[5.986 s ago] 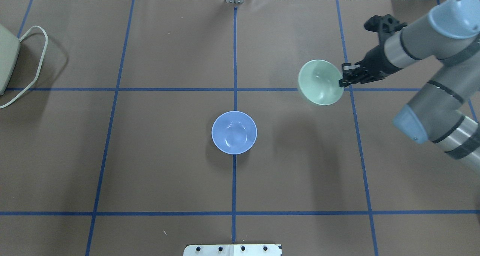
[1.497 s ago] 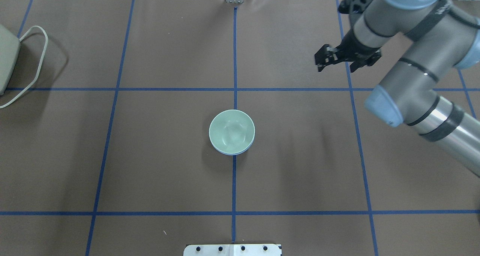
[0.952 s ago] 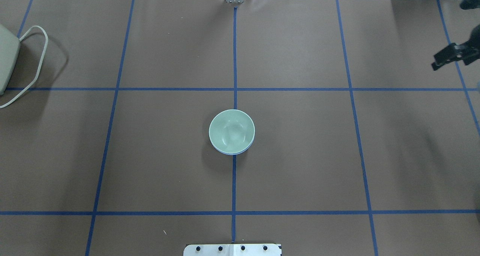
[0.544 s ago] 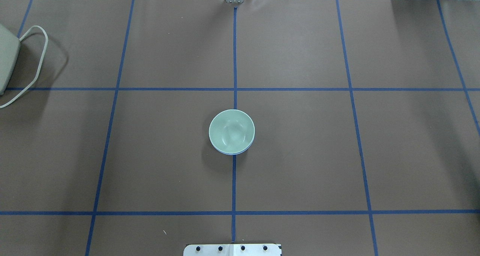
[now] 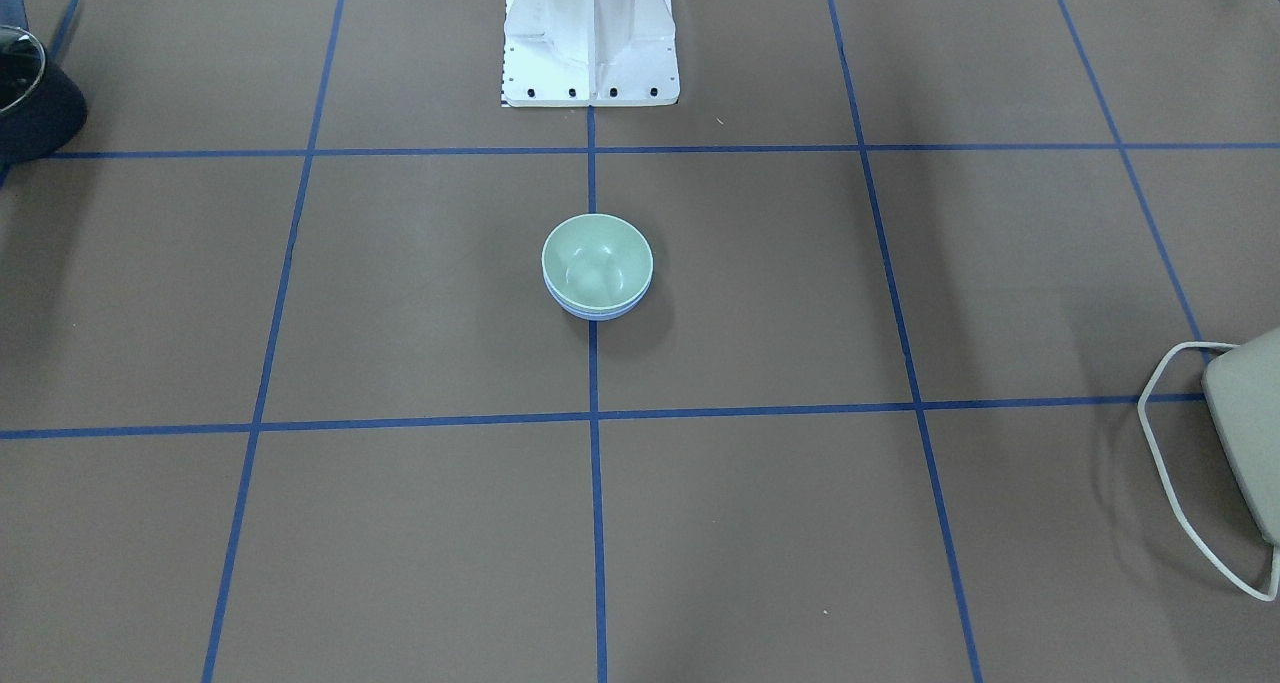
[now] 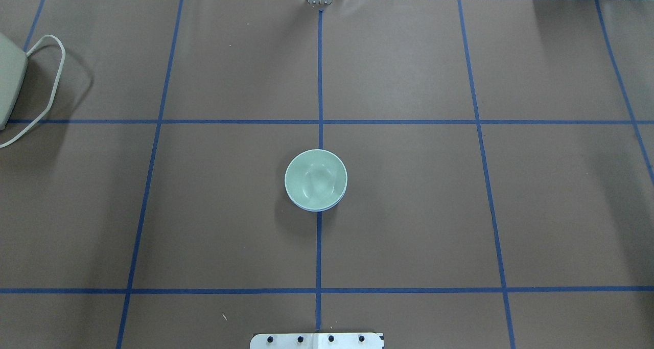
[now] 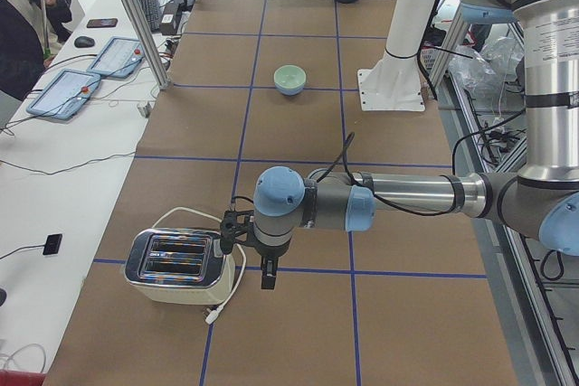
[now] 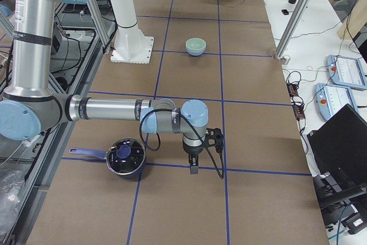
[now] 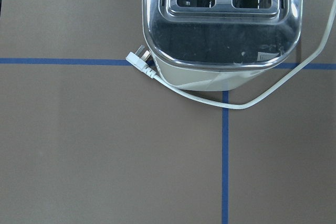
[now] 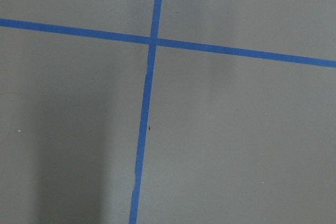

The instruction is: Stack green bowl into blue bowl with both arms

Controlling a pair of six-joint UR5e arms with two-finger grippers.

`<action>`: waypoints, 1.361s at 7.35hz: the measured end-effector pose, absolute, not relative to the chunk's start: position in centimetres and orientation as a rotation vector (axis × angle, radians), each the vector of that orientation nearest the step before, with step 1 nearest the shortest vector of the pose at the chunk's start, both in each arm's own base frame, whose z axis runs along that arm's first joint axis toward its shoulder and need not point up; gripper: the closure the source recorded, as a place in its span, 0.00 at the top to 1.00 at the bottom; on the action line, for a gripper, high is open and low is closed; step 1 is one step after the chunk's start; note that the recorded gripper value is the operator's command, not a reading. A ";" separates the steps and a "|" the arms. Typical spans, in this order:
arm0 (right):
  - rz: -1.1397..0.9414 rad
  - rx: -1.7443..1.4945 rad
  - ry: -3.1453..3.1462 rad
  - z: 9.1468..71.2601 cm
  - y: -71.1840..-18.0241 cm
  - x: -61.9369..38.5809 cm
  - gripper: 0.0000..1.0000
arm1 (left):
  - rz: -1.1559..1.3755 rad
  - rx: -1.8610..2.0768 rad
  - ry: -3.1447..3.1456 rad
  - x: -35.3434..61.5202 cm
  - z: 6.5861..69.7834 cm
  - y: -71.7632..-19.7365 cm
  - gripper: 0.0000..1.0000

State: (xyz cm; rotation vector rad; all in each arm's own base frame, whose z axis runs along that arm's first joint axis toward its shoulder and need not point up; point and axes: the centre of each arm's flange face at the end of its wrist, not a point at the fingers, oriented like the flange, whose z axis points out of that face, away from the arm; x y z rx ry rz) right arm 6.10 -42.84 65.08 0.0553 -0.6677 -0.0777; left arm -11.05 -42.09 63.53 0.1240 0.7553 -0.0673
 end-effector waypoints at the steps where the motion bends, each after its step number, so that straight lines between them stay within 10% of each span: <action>1: -0.077 0.055 -0.669 65.1 -42.8 6.1 1.00 | -0.067 0.126 0.755 -11.1 63.5 -42.1 0.98; 10: -0.069 0.040 -0.671 65.9 -42.8 6.1 1.00 | -0.068 0.123 0.755 -11.0 63.7 -42.0 0.98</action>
